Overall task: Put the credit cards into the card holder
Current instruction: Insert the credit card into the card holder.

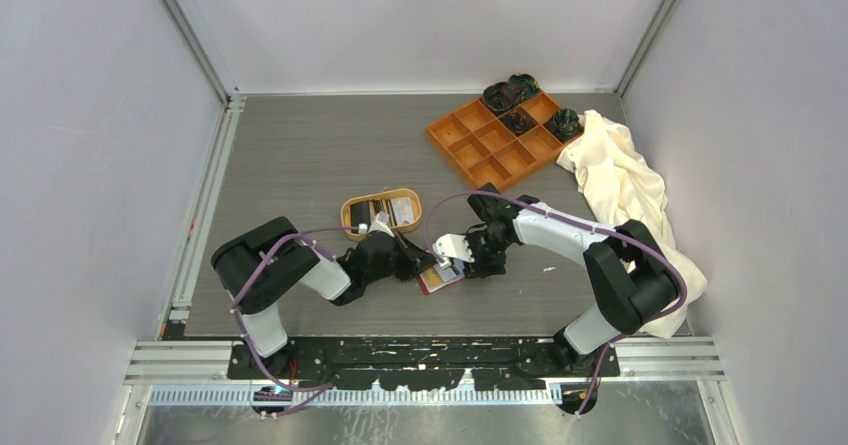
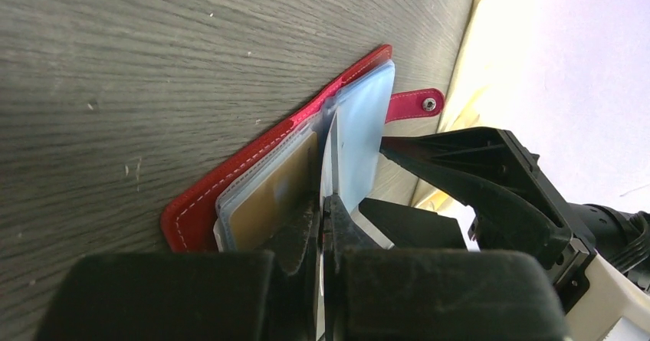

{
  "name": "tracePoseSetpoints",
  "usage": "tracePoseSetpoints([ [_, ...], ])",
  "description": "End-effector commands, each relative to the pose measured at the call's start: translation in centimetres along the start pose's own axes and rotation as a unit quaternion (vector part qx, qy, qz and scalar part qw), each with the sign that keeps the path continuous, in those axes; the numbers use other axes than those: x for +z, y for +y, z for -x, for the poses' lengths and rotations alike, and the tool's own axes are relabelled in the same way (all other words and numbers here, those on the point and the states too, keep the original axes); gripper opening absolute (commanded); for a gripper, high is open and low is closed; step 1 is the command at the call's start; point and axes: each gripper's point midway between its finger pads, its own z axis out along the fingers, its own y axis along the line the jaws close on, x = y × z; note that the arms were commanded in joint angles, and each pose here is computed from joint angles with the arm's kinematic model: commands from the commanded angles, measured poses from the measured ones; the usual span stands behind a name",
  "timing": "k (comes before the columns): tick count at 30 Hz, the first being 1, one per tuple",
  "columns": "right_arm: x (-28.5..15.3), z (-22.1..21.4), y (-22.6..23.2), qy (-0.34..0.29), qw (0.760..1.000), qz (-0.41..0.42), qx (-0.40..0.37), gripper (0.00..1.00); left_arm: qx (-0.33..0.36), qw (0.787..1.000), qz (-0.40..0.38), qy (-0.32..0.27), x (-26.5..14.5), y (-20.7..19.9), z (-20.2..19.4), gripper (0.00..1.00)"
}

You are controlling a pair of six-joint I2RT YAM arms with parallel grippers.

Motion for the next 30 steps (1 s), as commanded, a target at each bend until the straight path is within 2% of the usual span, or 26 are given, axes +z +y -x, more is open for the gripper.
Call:
tracePoseSetpoints([
  [1, -0.2, 1.0, -0.5, -0.012, 1.0, -0.002, -0.005, 0.58, 0.008, 0.994, 0.1, 0.03, -0.9, 4.2, -1.3, 0.0],
  [16, 0.3, 1.1, -0.3, -0.007, 1.0, 0.003, -0.008, 0.58, 0.028, 0.994, 0.093, 0.041, -1.4, 2.4, -1.4, 0.0],
  [30, 0.3, 1.3, -0.2, -0.007, 1.0, 0.003, -0.01, 0.58, 0.031, 0.994, 0.086, 0.055, 0.5, 2.1, -1.7, 0.0],
])
